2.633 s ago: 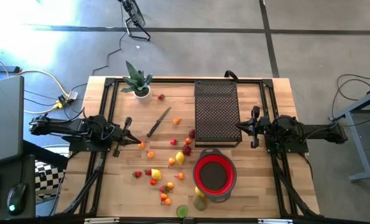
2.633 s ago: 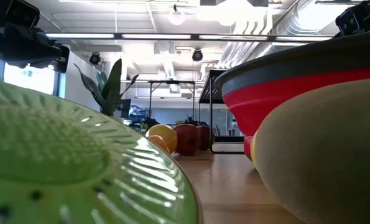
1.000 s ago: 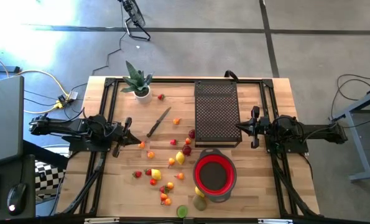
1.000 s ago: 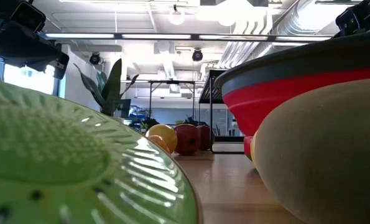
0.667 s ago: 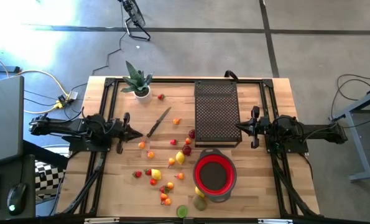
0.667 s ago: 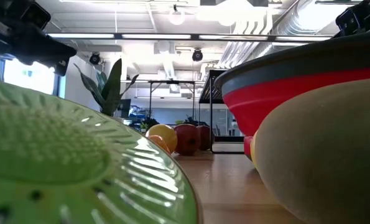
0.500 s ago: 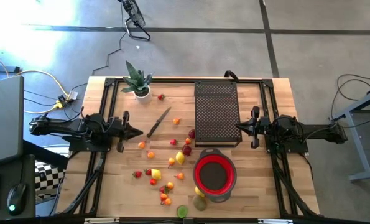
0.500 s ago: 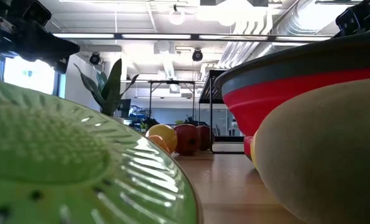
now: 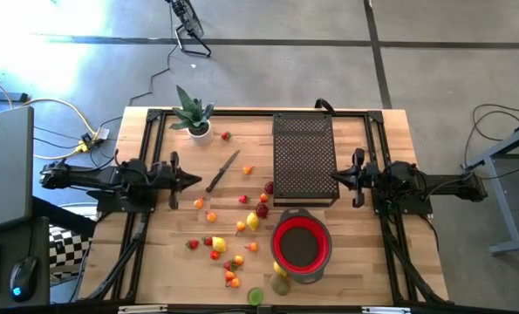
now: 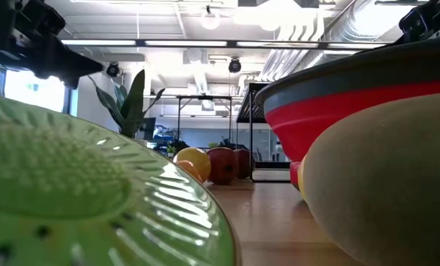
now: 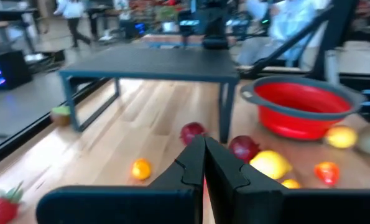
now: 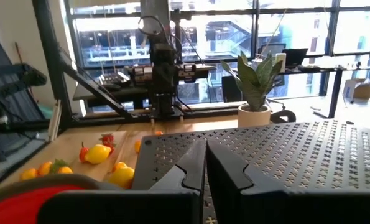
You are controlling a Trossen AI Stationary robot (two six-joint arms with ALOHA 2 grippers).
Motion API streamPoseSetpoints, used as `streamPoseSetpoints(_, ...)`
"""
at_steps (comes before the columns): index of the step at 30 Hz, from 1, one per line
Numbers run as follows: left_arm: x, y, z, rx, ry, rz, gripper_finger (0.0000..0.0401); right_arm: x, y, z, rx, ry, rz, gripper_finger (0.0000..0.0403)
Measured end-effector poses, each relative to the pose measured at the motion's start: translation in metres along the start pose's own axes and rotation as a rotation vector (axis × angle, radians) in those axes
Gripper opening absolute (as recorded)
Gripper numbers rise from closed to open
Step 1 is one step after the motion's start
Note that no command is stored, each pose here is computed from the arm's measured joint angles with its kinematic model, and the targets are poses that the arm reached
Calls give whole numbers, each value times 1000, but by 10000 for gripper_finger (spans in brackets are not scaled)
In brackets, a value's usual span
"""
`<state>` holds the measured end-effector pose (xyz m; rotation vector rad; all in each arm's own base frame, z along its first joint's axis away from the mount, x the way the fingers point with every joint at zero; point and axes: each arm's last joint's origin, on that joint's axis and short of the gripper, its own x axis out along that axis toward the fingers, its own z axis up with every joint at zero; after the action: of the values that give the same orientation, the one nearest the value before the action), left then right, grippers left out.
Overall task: Pick & Place Fruit
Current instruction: Put the red strainer bowl on the shelf
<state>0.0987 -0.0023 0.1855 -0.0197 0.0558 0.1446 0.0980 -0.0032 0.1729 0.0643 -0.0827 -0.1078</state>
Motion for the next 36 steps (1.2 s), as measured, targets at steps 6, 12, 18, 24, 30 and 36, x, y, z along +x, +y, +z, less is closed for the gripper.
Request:
streamPoseSetpoints(6, 1, 0, -1, -2, 15, 4, 6, 0, 0, 4, 19, -8, -3, 3)
streamPoseSetpoints(12, 1, 0, -1, -3, 13, 4, 6, -1, 3, 12, 22, -25, 21, 3)
streamPoseSetpoints(18, 1, 0, -1, -3, 13, 3, 6, 4, 8, 19, 30, 30, 26, 3)
streamPoseSetpoints(24, 1, 0, -1, -3, 13, 3, 6, 16, 16, 37, 36, 101, 23, 2)
streamPoseSetpoints(30, 1, 0, -1, -3, 13, 3, 6, 34, 29, 64, 30, 181, 21, 2)
streamPoseSetpoints(36, 1, 0, -1, -3, 14, 3, 6, 57, 46, 91, 17, 293, -32, 2)
